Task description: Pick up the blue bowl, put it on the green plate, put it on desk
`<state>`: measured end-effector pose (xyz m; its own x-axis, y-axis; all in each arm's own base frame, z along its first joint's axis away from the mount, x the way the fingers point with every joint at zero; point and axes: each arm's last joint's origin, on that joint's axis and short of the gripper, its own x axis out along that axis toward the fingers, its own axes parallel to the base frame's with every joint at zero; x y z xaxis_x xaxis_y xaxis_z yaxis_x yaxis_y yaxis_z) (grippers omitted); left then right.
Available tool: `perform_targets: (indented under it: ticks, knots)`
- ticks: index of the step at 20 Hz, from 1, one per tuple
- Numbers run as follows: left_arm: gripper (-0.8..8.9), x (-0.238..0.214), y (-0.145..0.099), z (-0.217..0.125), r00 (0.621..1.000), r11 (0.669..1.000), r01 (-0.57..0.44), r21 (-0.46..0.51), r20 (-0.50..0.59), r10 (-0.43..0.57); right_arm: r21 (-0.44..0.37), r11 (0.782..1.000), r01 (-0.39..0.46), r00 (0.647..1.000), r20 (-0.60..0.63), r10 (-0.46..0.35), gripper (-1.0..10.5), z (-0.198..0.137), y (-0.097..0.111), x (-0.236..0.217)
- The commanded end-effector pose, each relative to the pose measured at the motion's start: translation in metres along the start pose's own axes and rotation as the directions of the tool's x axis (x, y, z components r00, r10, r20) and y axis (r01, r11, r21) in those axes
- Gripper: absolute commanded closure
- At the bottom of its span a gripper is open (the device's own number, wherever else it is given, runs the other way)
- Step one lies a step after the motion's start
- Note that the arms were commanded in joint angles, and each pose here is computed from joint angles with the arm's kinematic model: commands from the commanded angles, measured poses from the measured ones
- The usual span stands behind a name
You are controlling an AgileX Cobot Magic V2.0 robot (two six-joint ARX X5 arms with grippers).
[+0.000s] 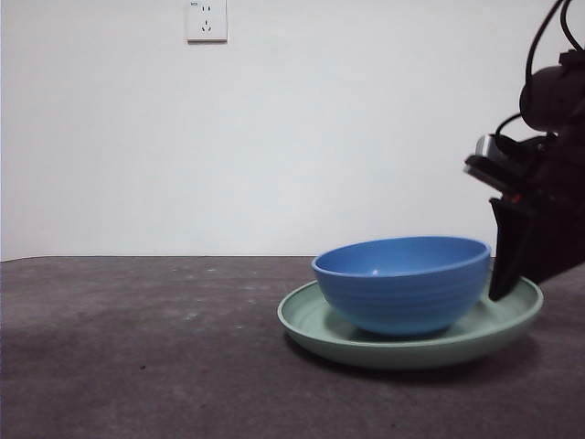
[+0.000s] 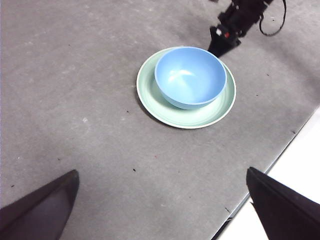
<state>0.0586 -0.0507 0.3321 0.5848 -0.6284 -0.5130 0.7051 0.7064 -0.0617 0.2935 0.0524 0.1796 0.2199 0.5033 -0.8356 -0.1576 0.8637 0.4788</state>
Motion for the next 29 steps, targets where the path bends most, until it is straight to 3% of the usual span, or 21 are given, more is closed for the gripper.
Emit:
perform_targets:
  ticks: [1, 13, 20, 27, 29]
  knots:
    - [2.83, -0.003, -0.001, 0.005, 1.0, 1.0, 0.006, 0.003, 0.024, -0.006, 0.02, 0.998, -0.055, 0.998, -0.002, 0.055, 9.4, 0.011, 0.009, -0.004]
    - [2.83, -0.003, -0.001, 0.005, 1.0, 1.0, 0.006, 0.003, 0.024, -0.006, -0.036, 0.987, -0.155, 0.988, 0.004, 0.156, 9.4, 0.019, 0.078, 0.022]
    - [2.83, -0.003, -0.001, 0.005, 1.0, 1.0, 0.006, 0.003, 0.024, -0.006, -0.035, 0.994, -0.105, 0.992, -0.075, 0.102, 9.4, 0.012, 0.083, 0.06]
    - [2.83, -0.003, -0.001, 0.005, 1.0, 1.0, 0.006, 0.003, 0.024, -0.006, -0.019, 0.995, -0.096, 0.992, -0.089, 0.094, 9.4, 0.011, 0.081, 0.067]
    - [2.83, -0.003, -0.001, 0.005, 1.0, 1.0, 0.006, 0.003, 0.024, -0.006, -0.02, 0.995, -0.096, 0.992, -0.087, 0.094, 8.9, 0.011, 0.081, 0.067]
